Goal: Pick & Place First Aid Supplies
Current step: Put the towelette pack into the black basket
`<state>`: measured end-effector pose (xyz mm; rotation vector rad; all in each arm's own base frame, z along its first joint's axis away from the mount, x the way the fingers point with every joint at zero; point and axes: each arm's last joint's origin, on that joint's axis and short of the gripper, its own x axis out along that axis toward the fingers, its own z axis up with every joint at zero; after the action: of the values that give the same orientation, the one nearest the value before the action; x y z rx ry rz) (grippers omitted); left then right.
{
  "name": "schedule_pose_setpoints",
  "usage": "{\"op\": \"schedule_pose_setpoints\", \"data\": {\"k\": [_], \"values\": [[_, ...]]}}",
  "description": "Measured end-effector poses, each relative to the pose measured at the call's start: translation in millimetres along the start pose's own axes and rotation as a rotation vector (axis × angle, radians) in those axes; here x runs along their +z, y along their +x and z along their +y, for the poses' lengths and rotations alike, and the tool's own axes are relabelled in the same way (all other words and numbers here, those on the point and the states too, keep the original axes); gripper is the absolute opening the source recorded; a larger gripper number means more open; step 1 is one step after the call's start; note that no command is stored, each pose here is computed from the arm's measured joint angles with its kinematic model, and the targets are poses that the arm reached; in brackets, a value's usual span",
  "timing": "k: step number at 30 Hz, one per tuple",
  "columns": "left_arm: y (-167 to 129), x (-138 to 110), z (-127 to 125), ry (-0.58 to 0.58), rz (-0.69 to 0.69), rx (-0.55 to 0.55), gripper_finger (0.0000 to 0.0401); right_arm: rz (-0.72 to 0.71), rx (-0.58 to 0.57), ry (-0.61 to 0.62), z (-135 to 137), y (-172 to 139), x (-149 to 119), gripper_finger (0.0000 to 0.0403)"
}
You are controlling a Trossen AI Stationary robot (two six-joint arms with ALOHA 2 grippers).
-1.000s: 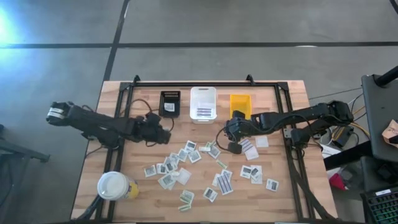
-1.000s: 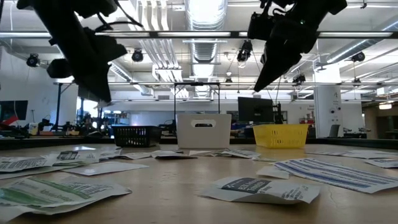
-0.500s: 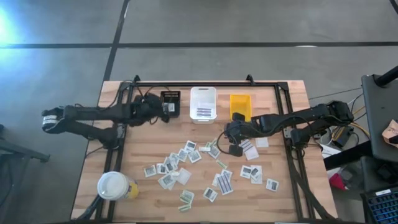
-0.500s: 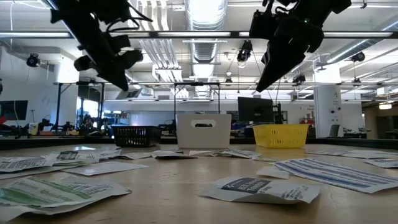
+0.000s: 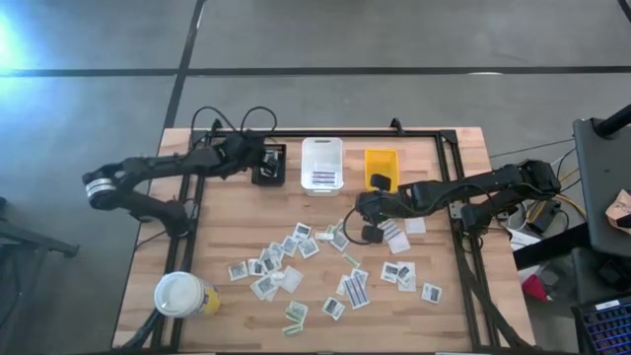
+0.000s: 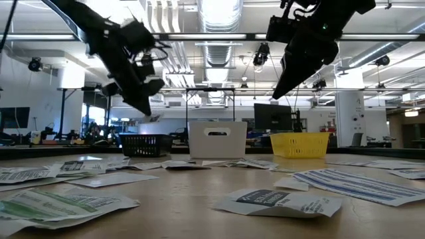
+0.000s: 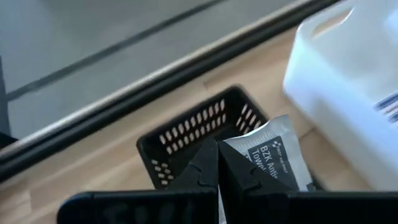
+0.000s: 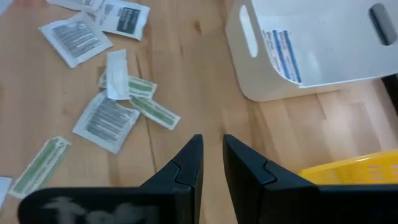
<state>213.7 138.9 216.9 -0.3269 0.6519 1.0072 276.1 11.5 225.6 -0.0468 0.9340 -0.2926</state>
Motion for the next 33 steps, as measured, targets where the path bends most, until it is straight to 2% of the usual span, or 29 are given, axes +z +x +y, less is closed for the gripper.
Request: {"op": "schedule_pose_setpoints", "data": {"k": [10,15,24,33], "values": [[24,-14,-6,-0.032,0.098,0.035,0.0,0.002,-0.008,-0.02,-2,1,0,0.0056],[28,-18,-7,-0.06,0.135,0.026,0.0,0.013,-0.009,0.028,-2,1,-1,0.0056],[29,-23,-7,-0.103,0.185,0.022,0.0004,0.138,-0.038,0.123,-4,-1,-14,0.0056],[29,-23,-6,-0.107,0.186,0.024,0.0039,0.242,-0.072,0.152,-6,-3,-24,0.0056]]}}
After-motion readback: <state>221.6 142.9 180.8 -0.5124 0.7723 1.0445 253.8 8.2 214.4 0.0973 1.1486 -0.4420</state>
